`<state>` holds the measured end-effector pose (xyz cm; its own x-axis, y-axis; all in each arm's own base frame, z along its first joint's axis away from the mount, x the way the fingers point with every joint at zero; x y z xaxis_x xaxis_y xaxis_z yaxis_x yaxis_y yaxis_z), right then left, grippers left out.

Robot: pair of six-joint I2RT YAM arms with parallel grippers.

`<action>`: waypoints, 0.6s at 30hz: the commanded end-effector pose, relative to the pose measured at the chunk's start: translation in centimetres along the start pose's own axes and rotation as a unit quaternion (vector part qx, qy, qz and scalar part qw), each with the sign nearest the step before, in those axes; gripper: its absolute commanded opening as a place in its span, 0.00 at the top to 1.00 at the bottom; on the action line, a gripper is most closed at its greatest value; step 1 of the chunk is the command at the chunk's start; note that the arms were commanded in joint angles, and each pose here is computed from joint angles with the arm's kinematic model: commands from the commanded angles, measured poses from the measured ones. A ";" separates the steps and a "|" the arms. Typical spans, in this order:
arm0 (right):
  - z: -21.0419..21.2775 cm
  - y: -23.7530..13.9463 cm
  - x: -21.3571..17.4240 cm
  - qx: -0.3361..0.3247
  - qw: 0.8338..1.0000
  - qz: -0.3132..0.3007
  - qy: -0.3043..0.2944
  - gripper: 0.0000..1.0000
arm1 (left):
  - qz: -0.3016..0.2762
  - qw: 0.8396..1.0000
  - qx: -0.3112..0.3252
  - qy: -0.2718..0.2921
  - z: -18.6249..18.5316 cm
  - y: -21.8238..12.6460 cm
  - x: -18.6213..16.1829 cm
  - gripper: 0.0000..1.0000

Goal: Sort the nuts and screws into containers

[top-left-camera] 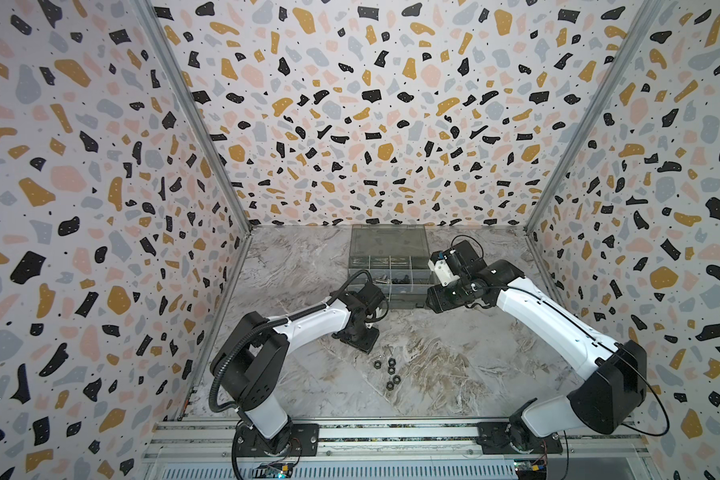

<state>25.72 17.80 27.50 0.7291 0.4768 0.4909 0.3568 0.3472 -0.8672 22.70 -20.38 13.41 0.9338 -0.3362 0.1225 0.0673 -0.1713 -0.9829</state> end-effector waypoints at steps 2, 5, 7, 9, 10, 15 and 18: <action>0.0 -1.5 -1.4 -0.015 1.000 0.007 0.009 0.40 | -0.006 0.999 -0.003 0.038 -0.8 0.3 -0.6 0.46; 0.0 -1.9 -1.9 -0.018 1.000 0.004 0.011 0.40 | 0.008 0.998 0.014 0.057 -1.4 1.2 -1.1 0.46; -0.1 -2.1 -2.1 -0.021 1.000 0.004 0.012 0.40 | 0.012 0.998 0.019 0.063 -1.7 1.6 -1.3 0.46; -0.1 -2.2 -2.3 -0.023 1.000 0.005 0.013 0.40 | 0.014 0.998 0.018 0.064 -1.9 1.8 -1.4 0.46; -0.1 -2.2 -2.4 -0.023 1.000 0.004 0.014 0.40 | 0.016 0.998 0.018 0.063 -2.0 1.9 -1.4 0.46; -0.1 -1.8 -2.8 -0.021 1.000 0.008 0.018 0.40 | 0.024 0.997 0.020 0.069 -2.2 2.3 -1.7 0.46; -0.1 -1.9 -2.8 -0.021 1.000 0.006 0.019 0.40 | 0.026 0.997 0.023 0.069 -2.1 2.7 -1.9 0.46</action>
<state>23.77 16.17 27.00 0.7545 0.4611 0.4669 0.3586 0.3061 -0.8819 20.75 -22.48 11.77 0.8834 -0.4554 0.1105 0.0505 -0.1421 -0.9886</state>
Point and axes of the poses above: each gripper's point midway between its finger pads, its own y axis out along the fingers, its own z axis along the line the jaws close on, x = y × z, the point moved 9 cm from there along -y, back along the fingers, and after that the axes turned 11 degrees about -y, right-handed, at the moved point
